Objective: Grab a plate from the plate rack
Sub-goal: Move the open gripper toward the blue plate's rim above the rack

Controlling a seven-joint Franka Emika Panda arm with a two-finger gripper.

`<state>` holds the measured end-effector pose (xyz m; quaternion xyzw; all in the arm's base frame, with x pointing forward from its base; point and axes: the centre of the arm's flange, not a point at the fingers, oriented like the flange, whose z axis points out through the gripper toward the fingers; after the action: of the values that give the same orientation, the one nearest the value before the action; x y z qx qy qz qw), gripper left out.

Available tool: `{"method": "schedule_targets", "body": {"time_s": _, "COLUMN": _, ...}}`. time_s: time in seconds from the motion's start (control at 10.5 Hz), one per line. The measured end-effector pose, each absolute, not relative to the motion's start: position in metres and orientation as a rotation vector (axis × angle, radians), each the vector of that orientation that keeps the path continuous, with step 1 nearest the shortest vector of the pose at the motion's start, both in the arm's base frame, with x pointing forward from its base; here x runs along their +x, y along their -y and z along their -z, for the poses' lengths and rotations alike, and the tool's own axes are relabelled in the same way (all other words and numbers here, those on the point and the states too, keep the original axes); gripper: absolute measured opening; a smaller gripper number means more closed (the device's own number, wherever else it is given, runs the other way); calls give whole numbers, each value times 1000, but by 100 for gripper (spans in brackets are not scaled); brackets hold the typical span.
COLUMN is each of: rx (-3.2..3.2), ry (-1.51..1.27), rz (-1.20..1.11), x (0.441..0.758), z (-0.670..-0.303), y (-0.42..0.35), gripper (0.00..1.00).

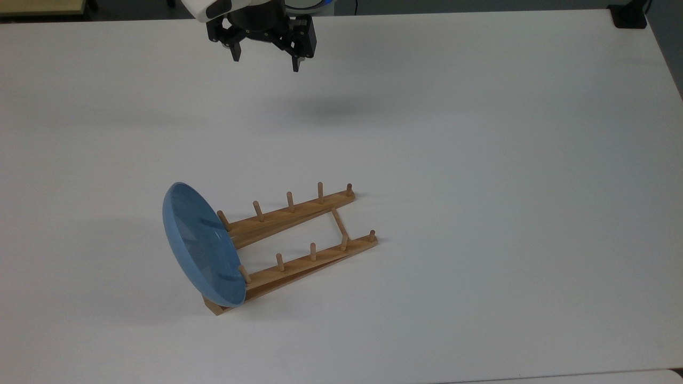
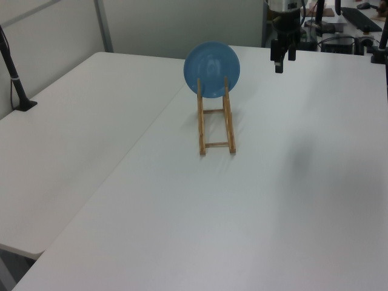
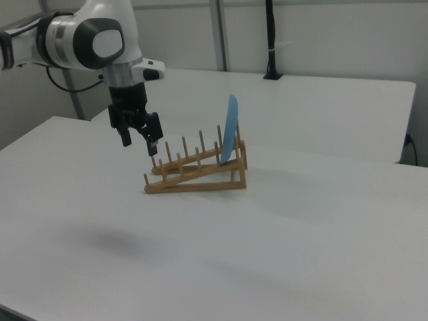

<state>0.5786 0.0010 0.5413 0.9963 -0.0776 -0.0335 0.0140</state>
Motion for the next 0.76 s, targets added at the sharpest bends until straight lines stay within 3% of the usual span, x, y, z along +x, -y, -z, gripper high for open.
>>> {"method": "schedule_targets", "body": {"time_s": 0.76, "rx": 3102, "ry": 240, "rz": 114, "x": 582, "z": -537, "y": -1, "gripper": 100}}
